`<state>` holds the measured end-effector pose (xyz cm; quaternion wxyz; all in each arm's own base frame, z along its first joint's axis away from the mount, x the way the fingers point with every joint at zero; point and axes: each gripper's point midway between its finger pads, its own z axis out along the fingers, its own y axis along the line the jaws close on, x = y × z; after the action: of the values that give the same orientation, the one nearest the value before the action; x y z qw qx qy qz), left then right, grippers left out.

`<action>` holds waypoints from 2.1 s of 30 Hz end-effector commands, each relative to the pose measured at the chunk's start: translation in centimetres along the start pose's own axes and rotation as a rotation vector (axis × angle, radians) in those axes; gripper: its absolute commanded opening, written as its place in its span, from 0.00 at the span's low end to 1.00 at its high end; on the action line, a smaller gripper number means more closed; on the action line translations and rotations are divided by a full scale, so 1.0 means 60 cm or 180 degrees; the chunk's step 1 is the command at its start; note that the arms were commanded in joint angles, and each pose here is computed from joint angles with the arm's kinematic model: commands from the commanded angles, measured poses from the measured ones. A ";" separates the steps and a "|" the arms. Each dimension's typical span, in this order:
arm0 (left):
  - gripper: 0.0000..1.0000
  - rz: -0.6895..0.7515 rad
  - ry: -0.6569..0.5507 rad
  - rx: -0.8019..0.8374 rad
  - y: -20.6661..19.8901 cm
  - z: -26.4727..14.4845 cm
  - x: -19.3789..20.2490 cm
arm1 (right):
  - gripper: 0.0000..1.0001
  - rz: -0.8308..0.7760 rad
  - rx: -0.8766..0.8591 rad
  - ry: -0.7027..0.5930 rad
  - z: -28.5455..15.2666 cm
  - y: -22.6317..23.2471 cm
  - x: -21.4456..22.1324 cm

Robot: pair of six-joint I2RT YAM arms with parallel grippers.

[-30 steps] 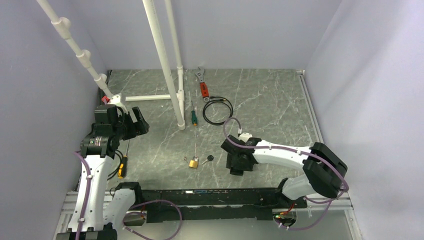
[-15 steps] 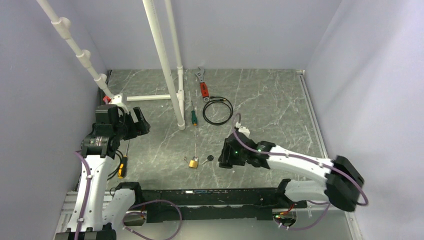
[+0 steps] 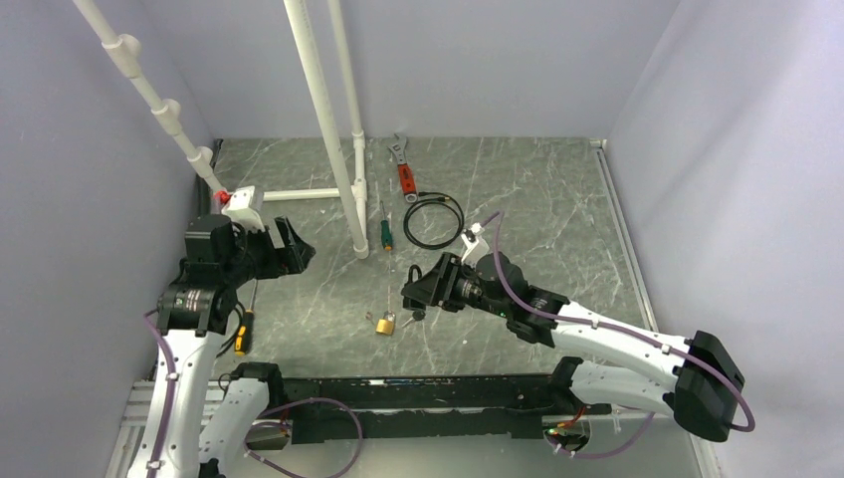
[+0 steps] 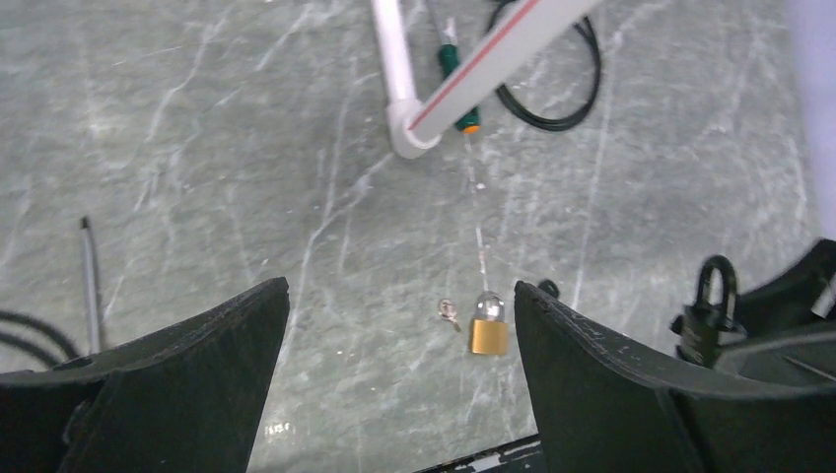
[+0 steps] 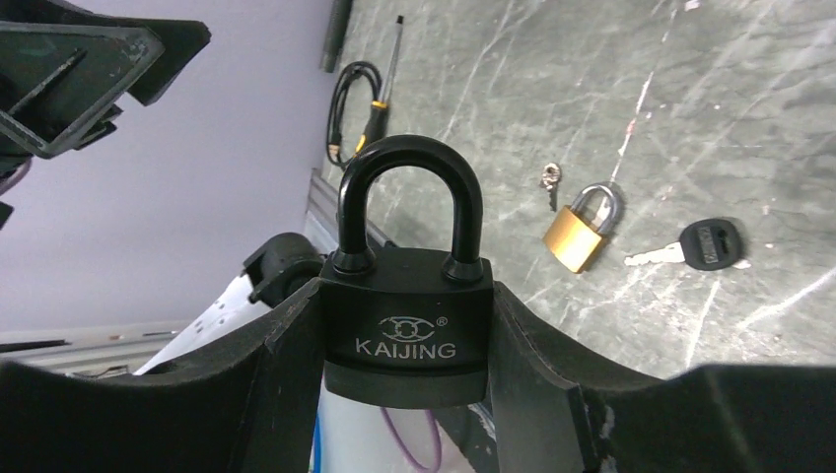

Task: Unlock with the key

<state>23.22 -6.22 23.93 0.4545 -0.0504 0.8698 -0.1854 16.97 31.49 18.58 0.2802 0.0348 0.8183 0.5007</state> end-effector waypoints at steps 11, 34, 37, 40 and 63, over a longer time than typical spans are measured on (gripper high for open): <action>0.77 -0.0154 0.0353 0.1080 -0.116 0.026 0.026 | 0.00 0.0351 -0.0180 -0.0576 -0.014 0.023 -0.059; 0.85 0.0645 0.0568 0.1467 -0.331 0.085 0.157 | 0.00 0.0700 0.0030 -0.0721 0.010 0.019 -0.093; 0.79 0.0731 0.0558 0.1381 -0.339 0.101 0.170 | 0.00 0.0720 -0.0010 -0.0745 0.003 0.023 -0.095; 0.76 0.0727 0.0551 0.1323 -0.342 0.114 0.177 | 0.00 0.0728 -0.0036 -0.0762 -0.002 0.026 -0.096; 0.70 0.0198 0.0123 0.1591 -0.373 0.140 0.168 | 0.00 0.0873 -0.0406 -0.0631 -0.004 0.056 -0.085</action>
<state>20.70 -31.05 17.14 0.3923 0.1318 0.8431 -0.3434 21.36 29.14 17.96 0.2935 0.2100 0.7985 0.4818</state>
